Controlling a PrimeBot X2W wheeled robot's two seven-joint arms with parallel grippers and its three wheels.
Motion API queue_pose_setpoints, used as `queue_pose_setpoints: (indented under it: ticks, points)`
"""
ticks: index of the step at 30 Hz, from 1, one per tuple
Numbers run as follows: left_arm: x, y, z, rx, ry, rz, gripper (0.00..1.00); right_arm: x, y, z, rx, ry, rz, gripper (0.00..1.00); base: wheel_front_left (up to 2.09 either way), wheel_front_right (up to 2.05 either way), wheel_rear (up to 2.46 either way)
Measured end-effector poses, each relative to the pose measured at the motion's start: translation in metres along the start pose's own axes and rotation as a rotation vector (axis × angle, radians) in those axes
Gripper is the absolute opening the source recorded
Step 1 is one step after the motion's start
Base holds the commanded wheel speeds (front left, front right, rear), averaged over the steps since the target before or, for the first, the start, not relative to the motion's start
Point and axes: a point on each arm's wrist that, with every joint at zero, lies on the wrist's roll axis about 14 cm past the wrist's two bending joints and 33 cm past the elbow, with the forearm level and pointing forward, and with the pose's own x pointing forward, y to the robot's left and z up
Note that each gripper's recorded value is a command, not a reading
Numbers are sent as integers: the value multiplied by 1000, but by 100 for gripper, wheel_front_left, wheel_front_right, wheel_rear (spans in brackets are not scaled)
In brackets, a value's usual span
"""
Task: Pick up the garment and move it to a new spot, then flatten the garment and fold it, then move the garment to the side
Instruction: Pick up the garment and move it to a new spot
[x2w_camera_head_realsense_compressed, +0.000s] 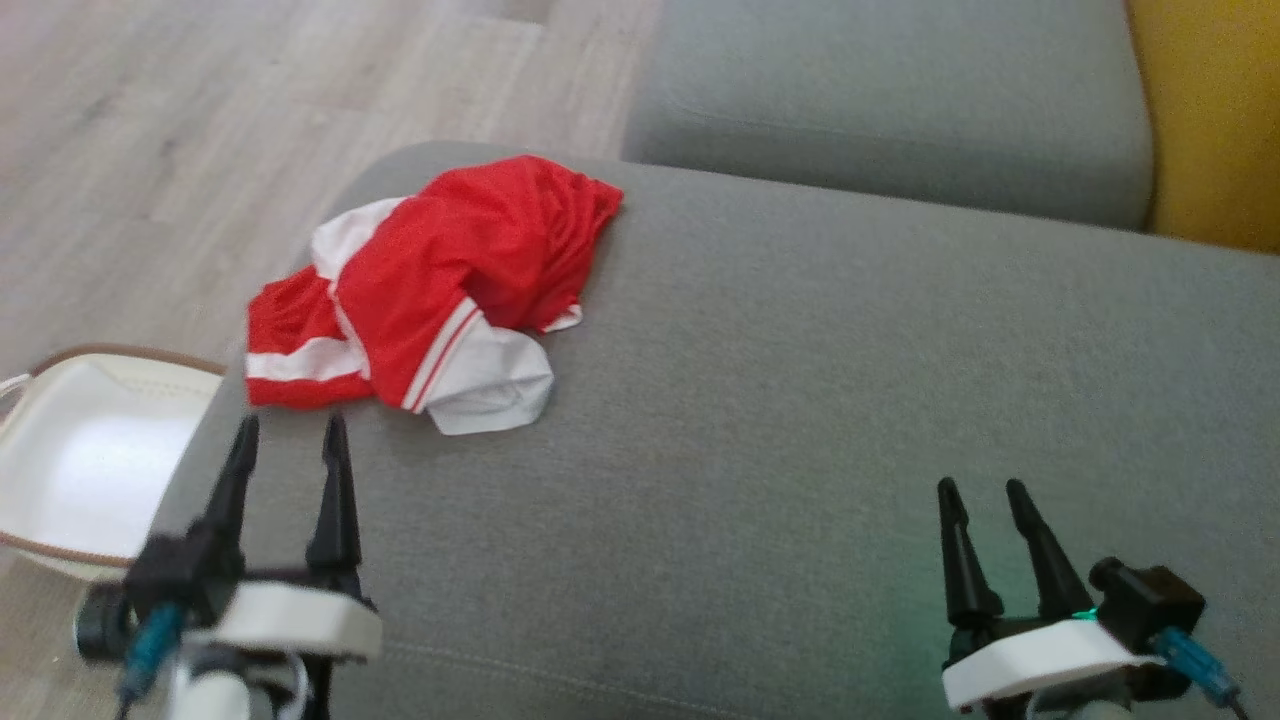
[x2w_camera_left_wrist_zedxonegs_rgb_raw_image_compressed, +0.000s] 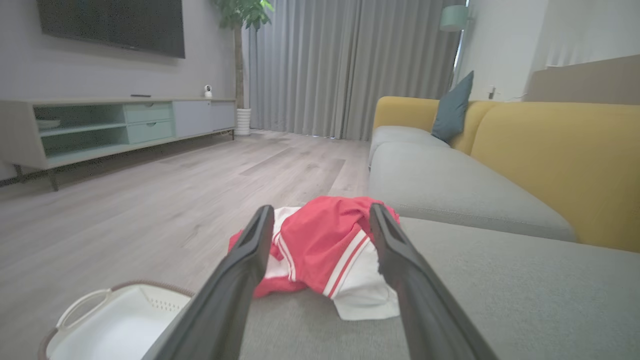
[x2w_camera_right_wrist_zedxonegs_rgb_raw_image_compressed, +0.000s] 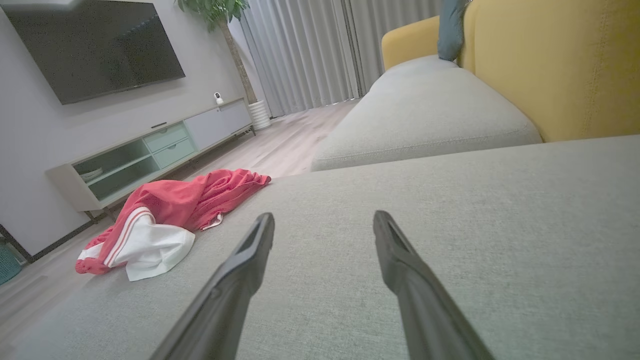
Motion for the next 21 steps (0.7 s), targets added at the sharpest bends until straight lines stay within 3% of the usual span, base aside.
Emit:
queue_pose_setpoints:
  ticks: [8, 15, 21]
  points:
    - [84, -33, -3, 108, 18, -245, 100, 11, -38, 9, 2, -33, -97, 100, 0, 0, 0]
    - [159, -64, -45, 176, 263, -380, 100, 23, -69, 13, 6, -53, -170, 100, 0, 0, 0]
    - [195, -88, -91, 216, 492, -495, 100, 32, -96, 12, 5, -61, -228, 100, 0, 0, 0]
